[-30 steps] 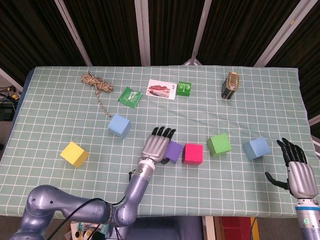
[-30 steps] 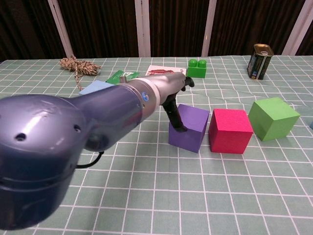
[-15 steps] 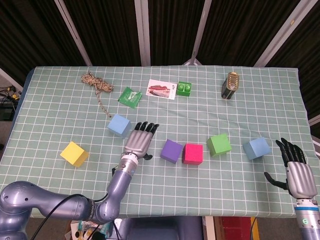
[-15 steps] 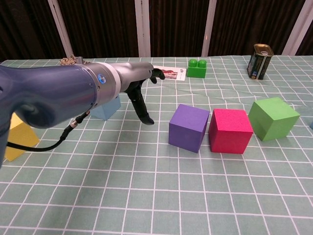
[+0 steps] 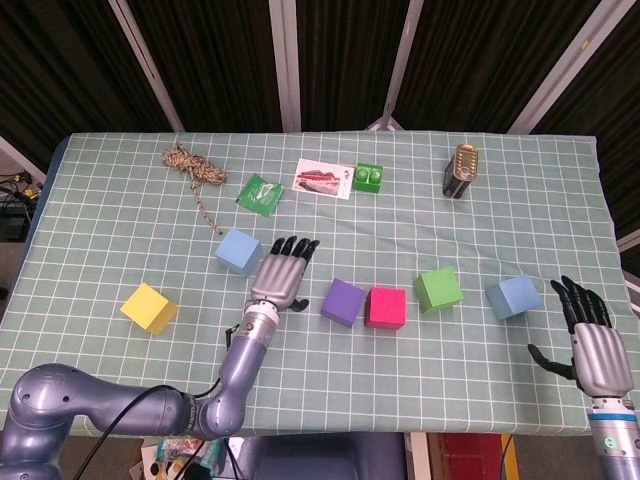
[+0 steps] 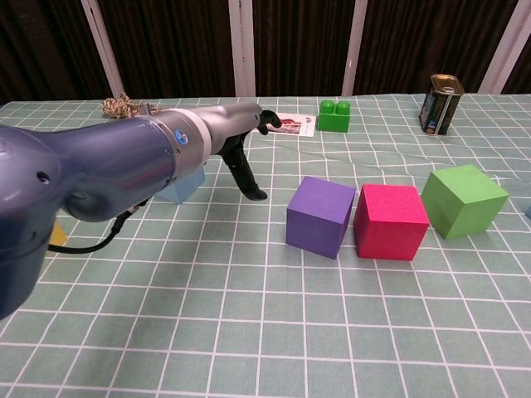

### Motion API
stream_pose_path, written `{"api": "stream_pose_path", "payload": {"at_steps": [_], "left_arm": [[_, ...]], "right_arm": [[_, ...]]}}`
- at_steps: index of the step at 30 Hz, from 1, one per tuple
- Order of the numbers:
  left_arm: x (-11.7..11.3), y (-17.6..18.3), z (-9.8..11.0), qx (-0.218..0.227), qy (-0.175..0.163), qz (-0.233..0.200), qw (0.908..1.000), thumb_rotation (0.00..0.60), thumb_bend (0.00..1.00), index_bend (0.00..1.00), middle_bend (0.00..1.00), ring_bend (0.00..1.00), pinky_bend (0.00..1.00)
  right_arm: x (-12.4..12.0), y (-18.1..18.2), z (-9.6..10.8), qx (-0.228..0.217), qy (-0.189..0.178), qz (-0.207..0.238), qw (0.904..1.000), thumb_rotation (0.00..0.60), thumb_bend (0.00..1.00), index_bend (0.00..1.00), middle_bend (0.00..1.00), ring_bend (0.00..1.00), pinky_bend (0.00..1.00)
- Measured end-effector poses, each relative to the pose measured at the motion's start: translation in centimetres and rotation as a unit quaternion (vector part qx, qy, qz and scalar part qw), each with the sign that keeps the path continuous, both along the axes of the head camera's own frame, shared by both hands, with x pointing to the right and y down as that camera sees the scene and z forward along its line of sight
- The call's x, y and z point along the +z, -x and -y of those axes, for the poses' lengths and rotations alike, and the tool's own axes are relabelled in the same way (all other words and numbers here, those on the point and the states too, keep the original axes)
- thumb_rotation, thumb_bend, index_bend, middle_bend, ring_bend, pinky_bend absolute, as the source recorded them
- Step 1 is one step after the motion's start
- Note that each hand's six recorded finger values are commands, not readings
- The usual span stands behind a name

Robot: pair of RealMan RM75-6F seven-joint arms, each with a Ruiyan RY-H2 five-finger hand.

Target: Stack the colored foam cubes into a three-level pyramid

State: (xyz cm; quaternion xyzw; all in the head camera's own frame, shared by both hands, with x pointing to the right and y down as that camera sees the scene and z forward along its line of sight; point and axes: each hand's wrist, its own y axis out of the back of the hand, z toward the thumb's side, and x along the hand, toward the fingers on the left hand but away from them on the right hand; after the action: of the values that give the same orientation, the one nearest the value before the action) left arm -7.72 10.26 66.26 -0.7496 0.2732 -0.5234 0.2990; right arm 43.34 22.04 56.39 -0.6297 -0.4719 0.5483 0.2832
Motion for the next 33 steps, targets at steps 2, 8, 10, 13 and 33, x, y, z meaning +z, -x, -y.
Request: {"api": "stream_pose_path", "payload": {"at_steps": [2,8,10,13,33], "left_arm": [[0.2,-0.4,0.0,0.003,-0.004,0.001,1.0,0.6,0.34,0.0,0.06,0.0,0.04],[0.8,-1.5,-0.2,0.008,-0.004,0.0,1.0,0.6,0.34,0.0,0.06,0.0,0.04],[1.0,-1.8,-0.4,0.009,-0.003,0.0,1.0,0.6,0.34,0.0,0.06,0.0,0.04],[1.3,-2.2,-0.7,0.012,0.0,0.0,0.9999,0.6,0.34,0.0,0.06,0.0,0.04],[1.8,-3.2,-1.6,0.009,0.015,-0.011,0.9998,0.6,0.34,0.0,0.06,0.0,0.04]], "right_arm": [[0.0,-0.1,0.0,0.002,0.001,0.001,1.0,0.6,0.25,0.0,0.0,0.0,0.0],[0.0,-0.2,0.0,0.003,0.001,0.001,1.0,0.6,0.25,0.0,0.0,0.0,0.0],[0.0,-0.2,0.0,0.004,0.001,0.002,1.0,0.6,0.25,0.0,0.0,0.0,0.0],[0.0,-0.2,0.0,0.004,0.001,0.002,1.0,0.6,0.25,0.0,0.0,0.0,0.0],[0.0,-0.1,0.0,0.004,0.001,0.003,1.0,0.6,0.25,0.0,0.0,0.0,0.0]]}}
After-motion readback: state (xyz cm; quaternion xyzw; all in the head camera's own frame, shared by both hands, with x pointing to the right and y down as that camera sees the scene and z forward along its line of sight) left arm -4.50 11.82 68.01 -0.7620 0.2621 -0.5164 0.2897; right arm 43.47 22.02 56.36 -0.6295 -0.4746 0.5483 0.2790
